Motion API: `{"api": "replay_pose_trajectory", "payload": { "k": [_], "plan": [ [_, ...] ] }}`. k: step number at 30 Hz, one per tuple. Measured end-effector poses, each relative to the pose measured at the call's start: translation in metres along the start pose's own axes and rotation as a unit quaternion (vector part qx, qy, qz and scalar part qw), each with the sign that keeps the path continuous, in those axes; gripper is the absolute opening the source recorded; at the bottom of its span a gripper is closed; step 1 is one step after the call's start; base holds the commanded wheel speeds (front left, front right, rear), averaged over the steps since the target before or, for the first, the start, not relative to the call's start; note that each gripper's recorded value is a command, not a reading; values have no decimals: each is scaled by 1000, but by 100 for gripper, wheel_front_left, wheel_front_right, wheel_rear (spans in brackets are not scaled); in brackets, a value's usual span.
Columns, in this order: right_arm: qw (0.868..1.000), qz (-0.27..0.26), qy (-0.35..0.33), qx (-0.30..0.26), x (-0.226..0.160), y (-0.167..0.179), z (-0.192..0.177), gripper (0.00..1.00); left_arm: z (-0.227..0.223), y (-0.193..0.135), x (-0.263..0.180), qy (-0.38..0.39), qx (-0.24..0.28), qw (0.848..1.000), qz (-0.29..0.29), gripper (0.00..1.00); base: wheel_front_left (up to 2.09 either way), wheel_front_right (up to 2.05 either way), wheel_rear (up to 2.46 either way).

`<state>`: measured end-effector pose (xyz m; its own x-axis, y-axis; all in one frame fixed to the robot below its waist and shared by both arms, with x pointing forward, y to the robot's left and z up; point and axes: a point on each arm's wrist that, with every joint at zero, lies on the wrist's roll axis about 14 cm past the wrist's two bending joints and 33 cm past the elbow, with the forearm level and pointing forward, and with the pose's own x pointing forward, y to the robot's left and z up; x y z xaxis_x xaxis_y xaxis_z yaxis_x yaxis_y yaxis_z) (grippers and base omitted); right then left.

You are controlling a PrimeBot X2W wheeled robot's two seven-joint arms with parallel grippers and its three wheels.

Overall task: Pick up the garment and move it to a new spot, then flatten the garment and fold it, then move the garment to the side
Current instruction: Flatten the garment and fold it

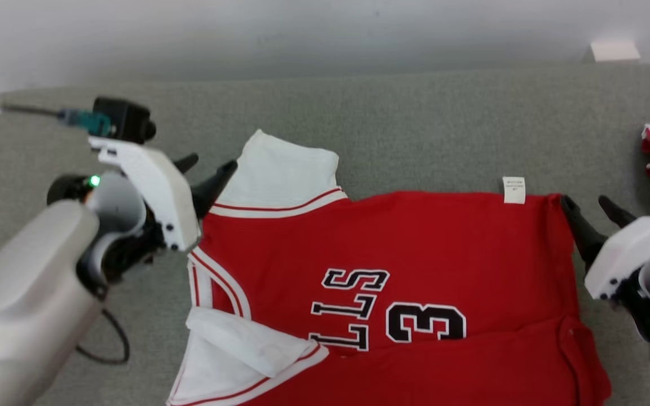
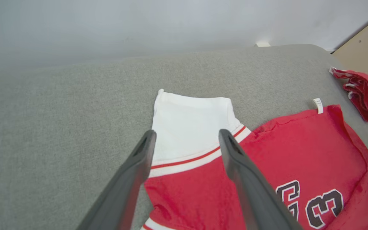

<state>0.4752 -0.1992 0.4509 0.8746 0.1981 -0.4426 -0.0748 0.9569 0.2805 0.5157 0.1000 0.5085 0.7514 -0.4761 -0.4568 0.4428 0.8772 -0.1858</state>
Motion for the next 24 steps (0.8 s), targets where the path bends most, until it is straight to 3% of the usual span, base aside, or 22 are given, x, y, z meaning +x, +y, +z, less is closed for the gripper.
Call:
{"api": "replay_pose_trajectory", "payload": {
  "k": [9, 22, 23, 24],
  "plan": [
    [997, -10, 78, -8, 52, -11, -34, 100, -17, 19, 68, 89, 20, 996, -5, 100, 0, 0, 0],
    [995, 7, 98, -2, 59, -13, -48, 100, -42, 41, 121, 160, 56, 985, 13, 100, 0, 0, 0],
    [995, 9, 100, -2, 59, -12, -49, 96, -48, 42, 124, 170, 60, 983, 13, 100, 0, 0, 0],
    [995, 11, 102, -2, 59, -12, -50, 85, -53, 42, 127, 178, 60, 982, 13, 100, 0, 0, 0]
  ]
}}
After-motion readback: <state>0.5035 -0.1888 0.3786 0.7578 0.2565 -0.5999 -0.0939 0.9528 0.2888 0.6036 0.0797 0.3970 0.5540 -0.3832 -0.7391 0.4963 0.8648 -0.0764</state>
